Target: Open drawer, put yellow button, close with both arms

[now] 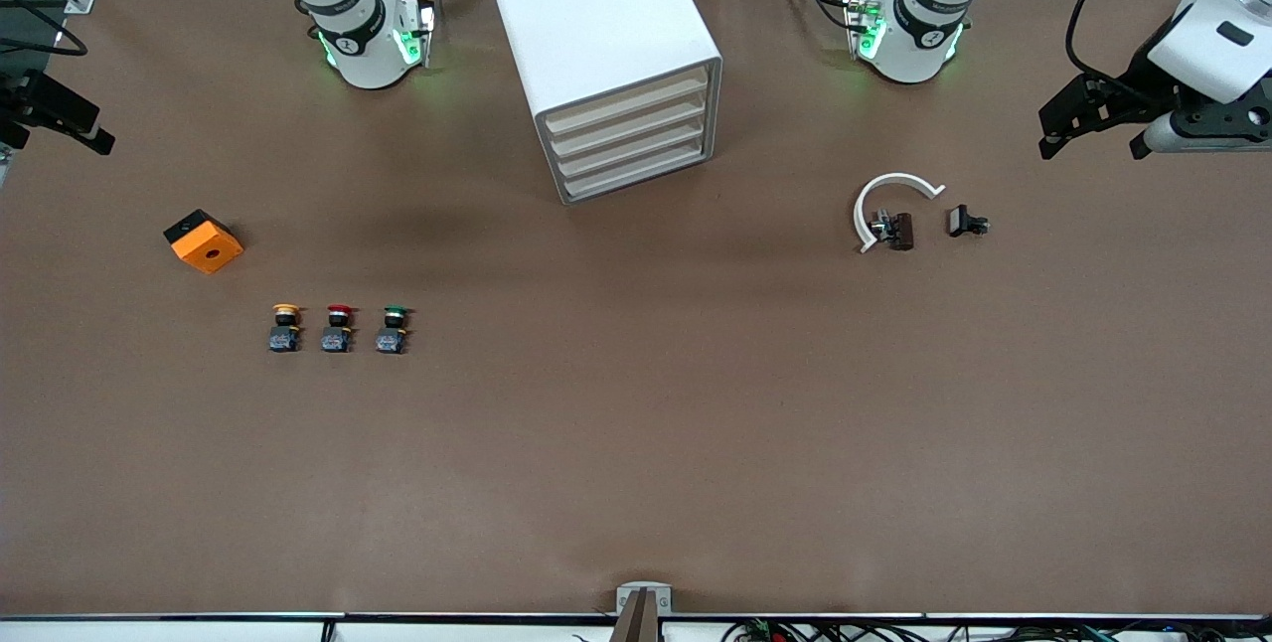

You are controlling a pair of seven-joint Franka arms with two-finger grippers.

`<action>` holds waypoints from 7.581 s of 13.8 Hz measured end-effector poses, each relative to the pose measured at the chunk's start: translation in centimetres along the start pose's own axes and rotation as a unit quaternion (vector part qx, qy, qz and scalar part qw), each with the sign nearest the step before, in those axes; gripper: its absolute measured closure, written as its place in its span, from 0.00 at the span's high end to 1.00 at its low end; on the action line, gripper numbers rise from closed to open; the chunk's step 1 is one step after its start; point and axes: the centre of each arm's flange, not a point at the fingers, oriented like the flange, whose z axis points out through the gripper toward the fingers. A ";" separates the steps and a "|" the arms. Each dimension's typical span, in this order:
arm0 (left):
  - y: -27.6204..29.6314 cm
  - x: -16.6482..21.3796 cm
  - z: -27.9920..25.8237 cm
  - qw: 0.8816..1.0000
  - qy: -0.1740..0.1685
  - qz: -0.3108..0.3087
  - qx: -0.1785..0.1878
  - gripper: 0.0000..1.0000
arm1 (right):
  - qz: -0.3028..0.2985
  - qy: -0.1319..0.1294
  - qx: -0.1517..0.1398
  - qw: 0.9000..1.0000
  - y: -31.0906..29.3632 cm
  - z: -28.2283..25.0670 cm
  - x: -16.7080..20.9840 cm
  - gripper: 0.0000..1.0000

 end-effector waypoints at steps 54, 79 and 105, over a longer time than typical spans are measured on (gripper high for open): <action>27.9 -3.5 40.3 0.452 -0.579 -0.565 0.376 1.00 | 0.009 -0.113 -0.018 0.993 1.6 10.9 6.9 1.00; 36.1 -8.2 40.7 0.459 -0.556 -0.539 0.435 0.46 | -0.050 0.032 -0.029 0.998 4.9 44.2 10.0 1.00; 34.0 -6.3 41.2 0.429 -0.564 -0.548 0.444 0.14 | -0.066 -0.004 -0.023 0.998 3.1 47.9 8.1 0.41</action>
